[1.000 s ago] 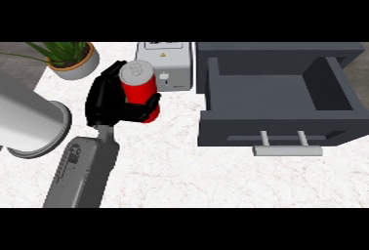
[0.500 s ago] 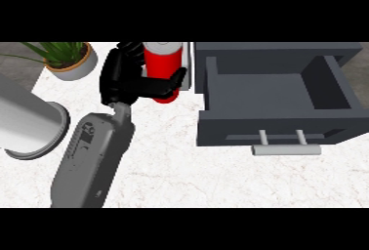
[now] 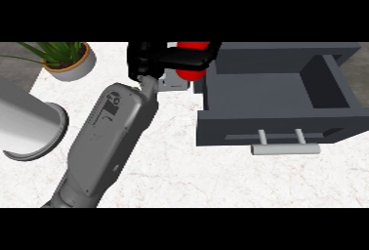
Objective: Pick up the can, place it into the drawer and close the drawer
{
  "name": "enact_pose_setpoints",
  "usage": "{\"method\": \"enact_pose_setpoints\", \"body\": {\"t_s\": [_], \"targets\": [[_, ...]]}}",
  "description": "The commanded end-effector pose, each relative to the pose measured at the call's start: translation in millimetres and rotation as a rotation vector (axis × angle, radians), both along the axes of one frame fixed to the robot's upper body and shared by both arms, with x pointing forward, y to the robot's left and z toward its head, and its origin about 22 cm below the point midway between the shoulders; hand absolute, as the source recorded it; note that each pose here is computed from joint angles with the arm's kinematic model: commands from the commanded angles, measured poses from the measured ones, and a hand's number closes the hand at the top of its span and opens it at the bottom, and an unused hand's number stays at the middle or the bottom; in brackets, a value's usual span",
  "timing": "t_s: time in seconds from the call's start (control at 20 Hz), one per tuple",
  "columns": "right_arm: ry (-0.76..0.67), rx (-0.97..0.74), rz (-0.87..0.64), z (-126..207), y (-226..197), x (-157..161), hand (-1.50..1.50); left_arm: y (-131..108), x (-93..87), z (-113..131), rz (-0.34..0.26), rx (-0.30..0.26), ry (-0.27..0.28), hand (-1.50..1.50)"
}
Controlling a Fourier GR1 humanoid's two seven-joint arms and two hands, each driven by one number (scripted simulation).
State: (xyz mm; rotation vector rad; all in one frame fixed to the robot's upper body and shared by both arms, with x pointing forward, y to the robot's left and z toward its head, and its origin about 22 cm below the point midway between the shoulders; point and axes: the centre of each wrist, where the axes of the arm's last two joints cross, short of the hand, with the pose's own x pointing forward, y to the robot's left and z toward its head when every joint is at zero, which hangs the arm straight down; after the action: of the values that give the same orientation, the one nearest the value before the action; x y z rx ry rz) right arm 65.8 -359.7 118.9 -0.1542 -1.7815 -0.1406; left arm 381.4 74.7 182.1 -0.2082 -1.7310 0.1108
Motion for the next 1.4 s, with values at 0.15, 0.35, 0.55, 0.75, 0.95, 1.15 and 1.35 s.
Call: {"method": "enact_pose_setpoints", "body": {"t_s": [0.15, 0.35, 0.55, 0.75, 0.95, 1.15, 1.35], "targets": [[-0.009, -0.016, 0.011, -3, -1, 8, -1.50, -34, 13.8, 18, -0.003, 0.027, -0.002, 1.50], [0.008, 0.001, 0.001, -4, 0, 9, -1.50, -51, 19.0, 16, 0.008, 0.034, 0.002, 1.50], [0.007, -0.016, 0.017, 3, 0, 4, -1.50, -53, 35.4, 31, -0.002, 0.044, 0.014, 1.50], [-0.019, -0.001, 0.009, 0, -4, 15, -1.50, -71, 33.7, 35, -0.004, 0.056, 0.007, 1.50], [-0.030, -0.007, 0.021, 1, -7, 30, -1.50, -79, 32.3, 25, 0.007, 0.052, 0.009, 1.50], [-0.036, 0.002, 0.034, 3, 4, 17, -1.50, -78, 39.4, 16, 0.007, 0.077, 0.031, 1.50], [-0.025, -0.024, 0.044, 14, 1, 10, -1.50, -88, 37.7, 23, 0.034, 0.090, 0.068, 1.50]]}}
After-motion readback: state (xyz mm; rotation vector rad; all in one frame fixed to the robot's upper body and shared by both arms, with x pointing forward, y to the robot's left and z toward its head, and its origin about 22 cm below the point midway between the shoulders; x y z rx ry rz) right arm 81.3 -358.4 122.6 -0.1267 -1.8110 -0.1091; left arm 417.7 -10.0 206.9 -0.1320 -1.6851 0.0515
